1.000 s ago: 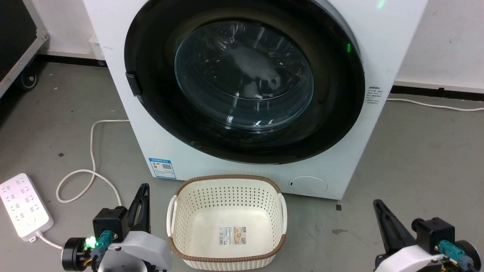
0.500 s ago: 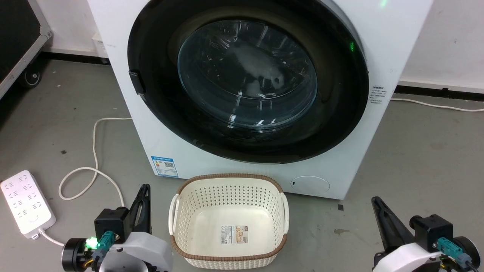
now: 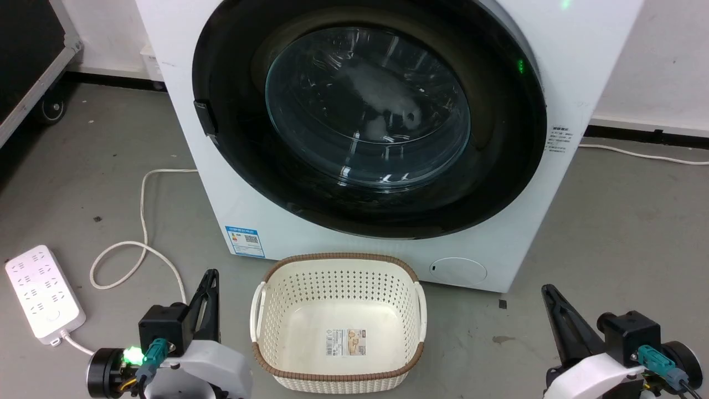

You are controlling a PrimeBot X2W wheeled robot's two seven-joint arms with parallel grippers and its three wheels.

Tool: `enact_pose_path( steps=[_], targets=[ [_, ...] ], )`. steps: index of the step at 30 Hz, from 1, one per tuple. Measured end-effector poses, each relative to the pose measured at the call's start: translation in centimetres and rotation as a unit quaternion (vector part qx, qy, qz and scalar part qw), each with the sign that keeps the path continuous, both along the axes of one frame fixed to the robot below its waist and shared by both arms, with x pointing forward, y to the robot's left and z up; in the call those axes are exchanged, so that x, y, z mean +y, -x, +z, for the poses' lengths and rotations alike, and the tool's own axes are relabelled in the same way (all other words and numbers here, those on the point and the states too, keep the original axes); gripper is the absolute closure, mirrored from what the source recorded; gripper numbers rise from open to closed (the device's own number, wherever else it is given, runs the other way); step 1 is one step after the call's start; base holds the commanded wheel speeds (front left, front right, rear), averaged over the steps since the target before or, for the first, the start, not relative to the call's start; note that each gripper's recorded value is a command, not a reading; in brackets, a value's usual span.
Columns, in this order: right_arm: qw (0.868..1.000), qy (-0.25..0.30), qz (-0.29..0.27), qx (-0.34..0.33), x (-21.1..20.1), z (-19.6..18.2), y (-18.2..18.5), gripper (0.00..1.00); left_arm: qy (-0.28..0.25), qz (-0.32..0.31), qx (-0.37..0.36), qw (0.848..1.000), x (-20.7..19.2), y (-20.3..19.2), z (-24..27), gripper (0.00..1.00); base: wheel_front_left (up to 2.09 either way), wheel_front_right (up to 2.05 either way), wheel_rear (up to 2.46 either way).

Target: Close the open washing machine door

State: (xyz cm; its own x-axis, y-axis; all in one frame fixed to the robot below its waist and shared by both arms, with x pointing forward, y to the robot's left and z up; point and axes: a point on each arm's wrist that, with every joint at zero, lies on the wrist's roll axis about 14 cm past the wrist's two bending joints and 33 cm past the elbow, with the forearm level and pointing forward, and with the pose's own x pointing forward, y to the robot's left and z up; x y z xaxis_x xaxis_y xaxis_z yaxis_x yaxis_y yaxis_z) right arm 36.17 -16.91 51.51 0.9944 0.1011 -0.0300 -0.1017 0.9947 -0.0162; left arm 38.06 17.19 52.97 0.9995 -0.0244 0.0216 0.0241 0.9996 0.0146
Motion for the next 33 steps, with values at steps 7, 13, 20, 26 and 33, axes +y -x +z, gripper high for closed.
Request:
enact_pose_path(
  steps=[7,13,20,26,33],
  targets=[
    [1.000,0.003,0.004,0.001,0.25,0.02,-0.12,1.00,-0.005,0.004,0.003,1.000,0.20,0.22,-0.07,1.00,0.00,0.00,0.00],
    [1.000,0.006,0.008,-0.001,0.51,0.25,-0.35,1.00,-0.007,0.005,0.003,1.000,0.25,0.28,0.07,1.00,0.00,0.00,0.00],
    [1.000,0.010,0.012,-0.004,0.77,0.47,-0.58,1.00,-0.012,0.009,0.004,1.000,0.35,0.39,0.17,1.00,0.00,0.00,0.00],
    [1.000,0.010,0.015,-0.005,0.97,0.59,-0.66,1.00,-0.017,0.013,0.006,1.000,0.56,0.48,0.19,1.00,0.00,0.00,0.00],
    [1.000,0.010,0.015,-0.005,0.98,0.61,-0.66,1.00,-0.017,0.013,0.005,1.000,0.58,0.49,0.20,1.00,0.00,0.00,0.00]
  ],
)
